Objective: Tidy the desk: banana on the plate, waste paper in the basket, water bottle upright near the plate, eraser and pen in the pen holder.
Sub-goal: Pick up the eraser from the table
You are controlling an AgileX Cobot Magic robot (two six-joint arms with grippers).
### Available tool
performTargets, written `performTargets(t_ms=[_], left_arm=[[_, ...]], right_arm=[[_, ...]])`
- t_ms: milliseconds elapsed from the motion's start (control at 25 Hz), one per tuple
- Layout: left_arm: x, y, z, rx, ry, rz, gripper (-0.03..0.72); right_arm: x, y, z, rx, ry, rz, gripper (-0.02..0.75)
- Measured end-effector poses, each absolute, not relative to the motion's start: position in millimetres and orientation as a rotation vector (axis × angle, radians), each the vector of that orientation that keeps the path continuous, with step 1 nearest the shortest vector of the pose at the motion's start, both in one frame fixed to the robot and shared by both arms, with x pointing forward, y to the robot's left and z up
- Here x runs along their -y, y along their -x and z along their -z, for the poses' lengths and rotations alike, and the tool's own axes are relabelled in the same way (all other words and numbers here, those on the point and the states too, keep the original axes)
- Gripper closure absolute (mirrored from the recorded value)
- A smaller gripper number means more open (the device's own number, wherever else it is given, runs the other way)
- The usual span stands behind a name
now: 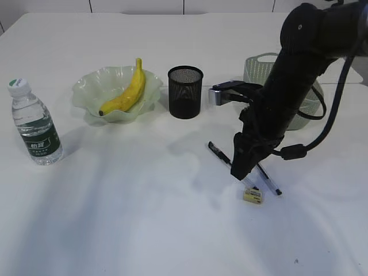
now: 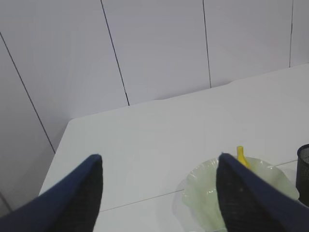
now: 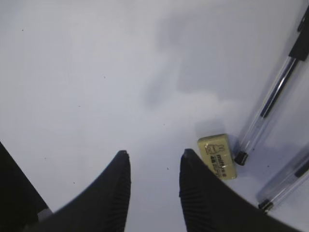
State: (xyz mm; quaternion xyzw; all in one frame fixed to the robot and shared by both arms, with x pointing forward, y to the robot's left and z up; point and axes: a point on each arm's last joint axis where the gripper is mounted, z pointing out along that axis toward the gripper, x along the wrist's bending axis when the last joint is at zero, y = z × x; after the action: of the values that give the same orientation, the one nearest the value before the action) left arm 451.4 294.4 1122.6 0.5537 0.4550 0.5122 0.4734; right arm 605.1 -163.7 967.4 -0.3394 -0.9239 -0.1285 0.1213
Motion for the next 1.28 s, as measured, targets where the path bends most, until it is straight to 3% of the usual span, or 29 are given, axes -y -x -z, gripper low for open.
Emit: performTargets(t_ms=[640, 920, 1280], left_arm=[[-293, -451, -1122, -1.066, -1.412, -1.293, 0.168], [-293, -451, -1122, -1.064, -1.414, -1.295, 0.168], [-293, -451, -1124, -1.045, -1.401, -1.301, 0.168]], right_arm=[[171, -609, -962, 2.81, 0.905, 0.283, 0.468], [170, -613, -936, 2.777, 0.887, 0.235, 0.403], [149, -612, -922, 2.858, 0.744, 0.229, 0.393]])
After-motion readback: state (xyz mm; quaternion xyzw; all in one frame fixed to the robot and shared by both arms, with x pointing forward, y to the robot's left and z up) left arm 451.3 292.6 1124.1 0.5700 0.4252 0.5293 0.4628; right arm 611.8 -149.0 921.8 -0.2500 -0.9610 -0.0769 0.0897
